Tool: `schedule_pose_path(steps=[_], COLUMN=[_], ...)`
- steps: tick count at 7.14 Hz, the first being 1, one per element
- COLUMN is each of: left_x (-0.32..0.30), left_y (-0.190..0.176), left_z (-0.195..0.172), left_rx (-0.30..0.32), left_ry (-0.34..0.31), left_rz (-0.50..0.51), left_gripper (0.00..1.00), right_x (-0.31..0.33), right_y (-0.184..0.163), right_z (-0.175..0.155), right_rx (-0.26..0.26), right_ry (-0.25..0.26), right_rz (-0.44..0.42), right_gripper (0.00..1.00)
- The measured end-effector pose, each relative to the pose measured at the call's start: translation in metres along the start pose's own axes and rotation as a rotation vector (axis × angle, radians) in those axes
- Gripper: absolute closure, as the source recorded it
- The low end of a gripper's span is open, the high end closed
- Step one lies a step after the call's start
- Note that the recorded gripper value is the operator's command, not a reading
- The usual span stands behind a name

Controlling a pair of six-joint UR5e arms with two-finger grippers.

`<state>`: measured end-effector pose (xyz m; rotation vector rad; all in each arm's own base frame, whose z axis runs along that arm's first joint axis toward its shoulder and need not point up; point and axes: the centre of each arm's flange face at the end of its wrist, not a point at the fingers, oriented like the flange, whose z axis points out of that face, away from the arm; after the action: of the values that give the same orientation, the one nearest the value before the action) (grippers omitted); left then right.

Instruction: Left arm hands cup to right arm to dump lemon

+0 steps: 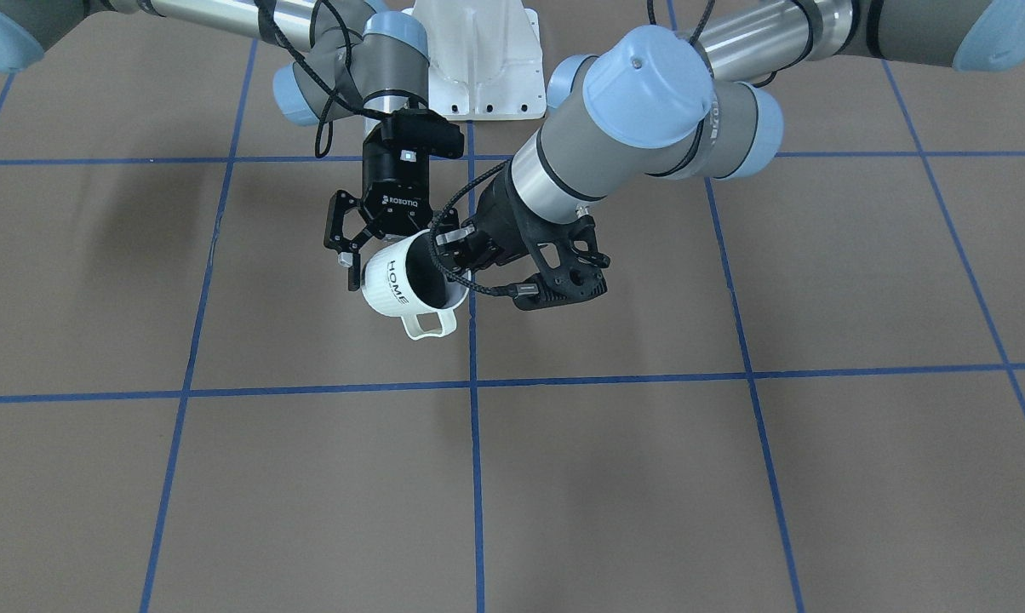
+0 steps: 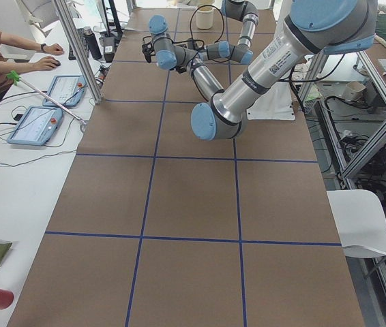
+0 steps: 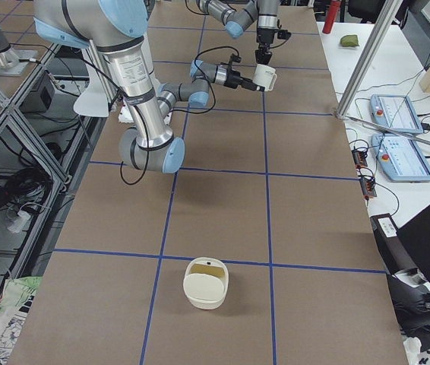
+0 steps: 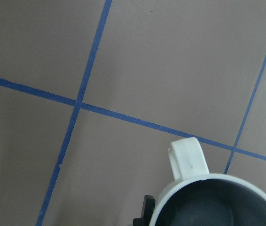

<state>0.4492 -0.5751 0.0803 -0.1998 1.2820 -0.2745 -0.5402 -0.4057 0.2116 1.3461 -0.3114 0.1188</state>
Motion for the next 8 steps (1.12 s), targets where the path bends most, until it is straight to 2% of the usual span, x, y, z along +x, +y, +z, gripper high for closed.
schedule_pose_path(steps=[3,4,6,8], left_x=[-0.007,-0.015,-0.047,-0.093], left_y=[-0.054,-0.075,-0.119,-0.153], left_z=[-0.055,-0.068,-0.073,-0.087], left_rx=[0.077,0.101,0.136,0.166], left_ry=[0.016,0.009,-0.042,-0.084], left_rz=[-0.04,-0.042,0.009,0.06], left_gripper=[1.0,1.0,1.0,1.0], right_x=[0.001,0.005,0.026,0.069], right_y=[-0.002,-0.009,-0.035,-0.055], right_z=[-0.001,-0.003,0.002,0.023], right_rx=[-0.001,-0.004,-0.034,-0.098], right_ry=[-0.006,-0.022,-0.094,-0.182], right_rz=[0.004,0.019,0.075,0.125], right_gripper=[0.0,0.0,0.0,0.0])
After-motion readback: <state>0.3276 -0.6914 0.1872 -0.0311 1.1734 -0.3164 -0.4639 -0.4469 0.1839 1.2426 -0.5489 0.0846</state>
